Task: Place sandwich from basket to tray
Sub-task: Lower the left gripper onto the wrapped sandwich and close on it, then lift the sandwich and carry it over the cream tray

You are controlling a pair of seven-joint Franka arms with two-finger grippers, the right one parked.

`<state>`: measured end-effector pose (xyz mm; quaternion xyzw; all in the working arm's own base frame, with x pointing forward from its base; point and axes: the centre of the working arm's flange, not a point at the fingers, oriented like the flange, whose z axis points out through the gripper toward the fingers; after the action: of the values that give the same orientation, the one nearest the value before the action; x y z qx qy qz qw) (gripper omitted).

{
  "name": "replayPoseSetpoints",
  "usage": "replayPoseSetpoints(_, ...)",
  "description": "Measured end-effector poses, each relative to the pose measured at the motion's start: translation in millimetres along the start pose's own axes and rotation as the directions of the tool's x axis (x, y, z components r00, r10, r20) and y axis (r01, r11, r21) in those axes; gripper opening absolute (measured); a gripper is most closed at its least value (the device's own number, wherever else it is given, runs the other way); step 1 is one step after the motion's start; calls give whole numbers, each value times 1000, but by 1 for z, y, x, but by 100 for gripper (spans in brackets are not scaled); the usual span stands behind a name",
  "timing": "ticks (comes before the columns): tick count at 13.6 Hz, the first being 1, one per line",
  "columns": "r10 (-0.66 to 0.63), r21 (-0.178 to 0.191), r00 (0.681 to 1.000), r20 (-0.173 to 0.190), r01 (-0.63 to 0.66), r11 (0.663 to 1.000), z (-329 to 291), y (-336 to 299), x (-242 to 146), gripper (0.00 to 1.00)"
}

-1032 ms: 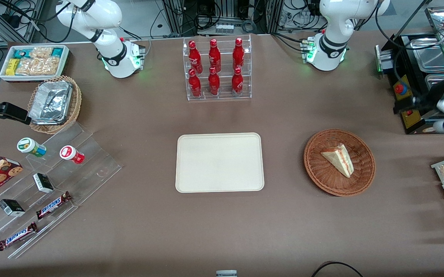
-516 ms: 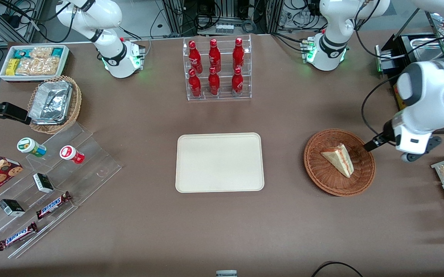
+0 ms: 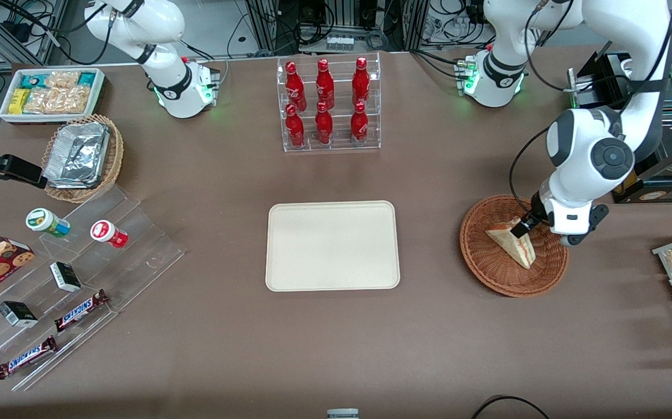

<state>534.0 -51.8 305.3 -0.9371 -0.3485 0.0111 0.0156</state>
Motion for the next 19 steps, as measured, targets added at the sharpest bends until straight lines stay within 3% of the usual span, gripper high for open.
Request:
replayPoseSetpoints(6, -13, -13, 1000, -24, 13, 1000, 48, 4, 6, 100)
replayPoseSetpoints(9, -31, -3, 999, -20, 31, 1000, 69, 7, 3, 96)
replayPoseSetpoints(13, -67, -8, 998, -23, 66, 998, 68, 11, 2, 50)
replayPoseSetpoints(16, -56, -11, 998, -25, 56, 998, 52, 20, 2, 25)
replayPoseSetpoints(19, -3, 47, 1000, 24, 2, 999, -8, 50, -10, 23)
